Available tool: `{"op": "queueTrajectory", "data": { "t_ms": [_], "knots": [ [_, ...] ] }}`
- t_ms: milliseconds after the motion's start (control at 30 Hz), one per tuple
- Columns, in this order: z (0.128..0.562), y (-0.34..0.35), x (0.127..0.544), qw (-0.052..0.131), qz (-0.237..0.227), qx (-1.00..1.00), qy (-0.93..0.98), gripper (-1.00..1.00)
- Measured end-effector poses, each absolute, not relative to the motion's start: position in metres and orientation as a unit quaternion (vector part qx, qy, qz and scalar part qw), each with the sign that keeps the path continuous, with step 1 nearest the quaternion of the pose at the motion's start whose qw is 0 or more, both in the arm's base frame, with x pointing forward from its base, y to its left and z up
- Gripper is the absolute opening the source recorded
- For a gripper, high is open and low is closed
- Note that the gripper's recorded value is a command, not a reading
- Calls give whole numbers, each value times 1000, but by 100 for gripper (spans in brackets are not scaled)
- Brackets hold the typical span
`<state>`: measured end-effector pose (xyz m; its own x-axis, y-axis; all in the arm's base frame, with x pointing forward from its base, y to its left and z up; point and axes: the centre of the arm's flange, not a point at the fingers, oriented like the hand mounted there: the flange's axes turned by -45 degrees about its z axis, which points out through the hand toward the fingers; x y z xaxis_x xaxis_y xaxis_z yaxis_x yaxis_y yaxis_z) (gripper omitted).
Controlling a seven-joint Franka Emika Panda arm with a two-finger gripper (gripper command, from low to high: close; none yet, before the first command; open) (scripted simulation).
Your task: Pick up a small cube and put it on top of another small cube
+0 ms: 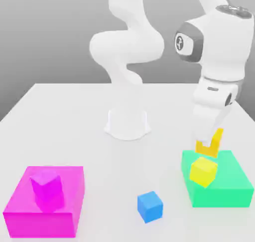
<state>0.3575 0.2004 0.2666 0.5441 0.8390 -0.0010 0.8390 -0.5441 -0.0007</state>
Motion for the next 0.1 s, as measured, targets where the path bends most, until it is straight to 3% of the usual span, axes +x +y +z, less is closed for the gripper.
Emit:
{"op": "queueTrajectory", "data": {
  "t_ms": [33,100],
  "knots": [
    [257,200,357,0,1,-879,-478,100],
    [257,200,357,0,1,-879,-478,100]
  ]
}}
